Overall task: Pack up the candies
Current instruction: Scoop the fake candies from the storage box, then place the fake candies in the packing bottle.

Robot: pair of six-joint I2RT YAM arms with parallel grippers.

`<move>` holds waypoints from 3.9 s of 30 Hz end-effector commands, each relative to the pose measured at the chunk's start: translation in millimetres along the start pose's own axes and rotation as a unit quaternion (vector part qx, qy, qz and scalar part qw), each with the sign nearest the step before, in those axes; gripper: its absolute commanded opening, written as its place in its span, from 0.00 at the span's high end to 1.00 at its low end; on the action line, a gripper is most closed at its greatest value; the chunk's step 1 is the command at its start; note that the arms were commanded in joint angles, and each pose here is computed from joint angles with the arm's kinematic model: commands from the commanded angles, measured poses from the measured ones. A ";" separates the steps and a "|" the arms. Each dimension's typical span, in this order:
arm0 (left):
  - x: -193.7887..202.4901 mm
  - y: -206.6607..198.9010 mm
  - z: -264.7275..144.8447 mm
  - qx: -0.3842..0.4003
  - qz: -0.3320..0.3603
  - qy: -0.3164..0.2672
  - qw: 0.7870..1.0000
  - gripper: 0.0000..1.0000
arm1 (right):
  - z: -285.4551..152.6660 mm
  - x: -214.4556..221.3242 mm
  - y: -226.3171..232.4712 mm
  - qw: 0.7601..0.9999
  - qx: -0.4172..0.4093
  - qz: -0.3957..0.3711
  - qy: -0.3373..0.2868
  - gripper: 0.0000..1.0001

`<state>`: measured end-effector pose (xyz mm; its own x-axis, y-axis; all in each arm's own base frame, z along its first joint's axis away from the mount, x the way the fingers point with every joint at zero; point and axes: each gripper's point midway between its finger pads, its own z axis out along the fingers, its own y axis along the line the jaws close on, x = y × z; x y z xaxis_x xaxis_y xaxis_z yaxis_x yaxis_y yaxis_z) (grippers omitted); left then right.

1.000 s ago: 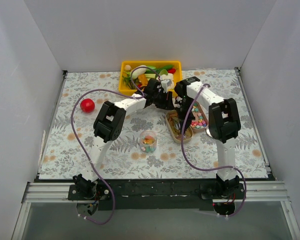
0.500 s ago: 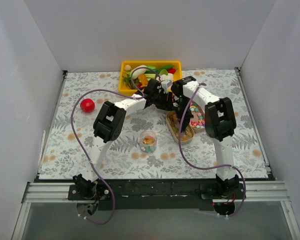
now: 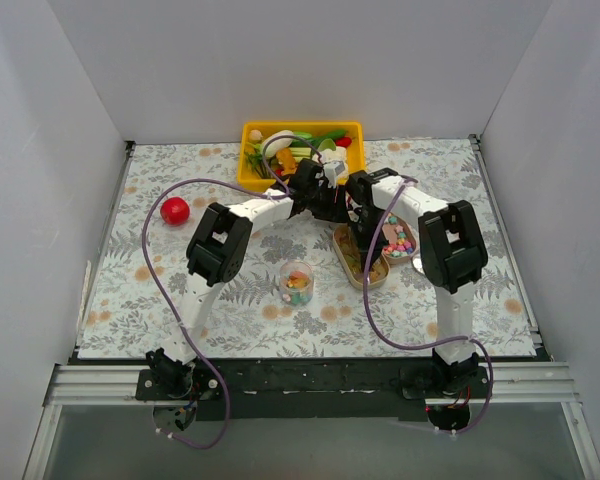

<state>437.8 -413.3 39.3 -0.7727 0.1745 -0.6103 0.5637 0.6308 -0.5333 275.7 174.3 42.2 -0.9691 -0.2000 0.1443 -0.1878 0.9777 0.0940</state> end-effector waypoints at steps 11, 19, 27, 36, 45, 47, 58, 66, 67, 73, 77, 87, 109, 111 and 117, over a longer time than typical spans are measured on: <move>-17.9 -21.8 -34.8 -0.030 -0.034 -0.008 0.999 0.52 | -79.1 -24.7 9.2 0.988 -0.001 -0.011 -0.151 0.99; -47.3 -18.9 -73.6 -0.070 -0.035 -0.060 0.995 0.31 | -128.9 24.2 22.2 0.985 -0.053 -0.007 -0.164 0.99; -52.7 -23.2 -142.9 -0.113 -0.027 -0.094 0.989 0.10 | -144.9 81.4 53.9 0.985 -0.101 -0.047 -0.134 0.99; -6.2 -11.0 -234.8 -0.126 -0.082 -0.088 0.985 0.02 | -117.9 118.5 110.0 0.983 -0.115 -0.125 -0.076 0.99; 28.5 -42.1 -265.4 -0.070 -0.051 -0.081 0.993 0.02 | -100.4 128.8 149.7 0.976 -0.116 -0.181 -0.038 0.99; 34.2 -53.3 -267.2 -0.040 -0.042 -0.080 0.995 0.02 | -96.6 129.4 155.5 0.975 -0.119 -0.187 -0.033 0.99; 75.4 -72.1 -268.1 0.029 -0.045 -0.052 0.997 0.02 | -95.4 125.8 168.6 0.972 -0.136 -0.188 -0.032 0.99; 94.2 -67.8 -258.5 0.041 -0.062 -0.026 0.997 0.10 | -98.5 125.6 169.8 0.971 -0.137 -0.195 -0.034 0.99; 95.7 -66.3 -257.4 0.039 -0.064 -0.024 0.997 0.11 | -99.4 126.2 169.6 0.971 -0.138 -0.194 -0.034 0.99; 115.5 -45.7 -246.8 -0.001 -0.097 0.005 0.995 0.15 | -106.3 134.6 170.5 0.969 -0.148 -0.195 -0.020 0.99; 126.7 -36.9 -240.9 -0.014 -0.112 0.020 0.993 0.19 | -108.4 144.9 168.6 0.970 -0.156 -0.184 -0.004 0.99; 139.7 -26.2 -231.1 -0.023 -0.128 0.035 0.991 0.21 | -123.3 144.1 164.5 0.971 -0.194 -0.140 0.003 0.99; 83.9 -29.3 -239.7 -0.047 -0.108 -0.047 0.992 0.22 | -123.0 168.3 154.9 0.938 -0.311 -0.049 0.143 0.99; 74.1 -26.2 -244.6 -0.065 -0.103 -0.066 0.990 0.20 | -124.2 164.9 156.5 0.937 -0.314 -0.046 0.143 0.99; 46.4 -27.9 -261.4 -0.091 -0.084 -0.115 0.986 0.16 | -140.7 154.1 167.3 0.929 -0.341 -0.040 0.138 0.99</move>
<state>291.3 -228.5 139.5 -0.8387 -0.0569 -0.5416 0.3237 0.7477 -0.5798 114.6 289.1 192.4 -0.8609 -0.3661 0.3532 -0.0575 0.7598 0.6476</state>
